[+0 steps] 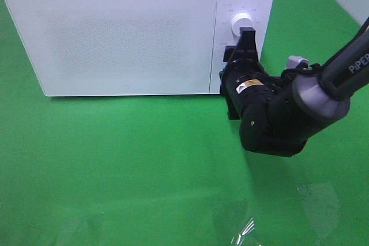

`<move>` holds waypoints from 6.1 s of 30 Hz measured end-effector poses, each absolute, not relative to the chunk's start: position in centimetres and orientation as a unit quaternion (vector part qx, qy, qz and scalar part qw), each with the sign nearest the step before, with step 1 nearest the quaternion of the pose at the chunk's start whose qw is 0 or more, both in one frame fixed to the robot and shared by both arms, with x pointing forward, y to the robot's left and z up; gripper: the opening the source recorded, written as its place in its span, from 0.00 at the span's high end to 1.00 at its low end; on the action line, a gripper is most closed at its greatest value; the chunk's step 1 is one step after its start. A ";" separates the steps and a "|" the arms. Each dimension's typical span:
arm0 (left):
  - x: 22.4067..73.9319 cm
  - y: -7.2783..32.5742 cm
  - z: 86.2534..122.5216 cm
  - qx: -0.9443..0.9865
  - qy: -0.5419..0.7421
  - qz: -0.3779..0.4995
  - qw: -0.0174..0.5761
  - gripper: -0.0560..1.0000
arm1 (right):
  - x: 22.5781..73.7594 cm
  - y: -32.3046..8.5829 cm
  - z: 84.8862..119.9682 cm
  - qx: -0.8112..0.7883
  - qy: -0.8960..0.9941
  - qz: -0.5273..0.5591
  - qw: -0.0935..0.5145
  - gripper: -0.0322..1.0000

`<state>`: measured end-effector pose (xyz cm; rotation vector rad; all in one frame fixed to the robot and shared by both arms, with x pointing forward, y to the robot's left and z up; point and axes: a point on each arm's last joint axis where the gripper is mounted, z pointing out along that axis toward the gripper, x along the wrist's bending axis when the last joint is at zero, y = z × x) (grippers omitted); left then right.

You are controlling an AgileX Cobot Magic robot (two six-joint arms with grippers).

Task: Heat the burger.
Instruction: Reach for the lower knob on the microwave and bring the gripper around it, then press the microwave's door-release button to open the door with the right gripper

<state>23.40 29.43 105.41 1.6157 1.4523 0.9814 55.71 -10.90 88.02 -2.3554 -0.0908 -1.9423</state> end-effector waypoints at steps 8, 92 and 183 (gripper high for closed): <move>23.4 29.4 105.4 0.630 0.566 0.383 0.370 0.03 | 55.5 -10.2 88.9 -0.751 -0.072 -0.655 0.051 0.41; 23.4 29.4 105.4 0.630 0.566 0.383 0.370 0.03 | 30.3 -27.6 107.0 -0.537 -0.764 -0.285 -0.216 0.23; 23.4 29.4 105.4 0.630 0.566 0.383 0.370 0.03 | 39.7 -27.8 104.1 -0.584 -0.601 -0.424 -0.344 0.23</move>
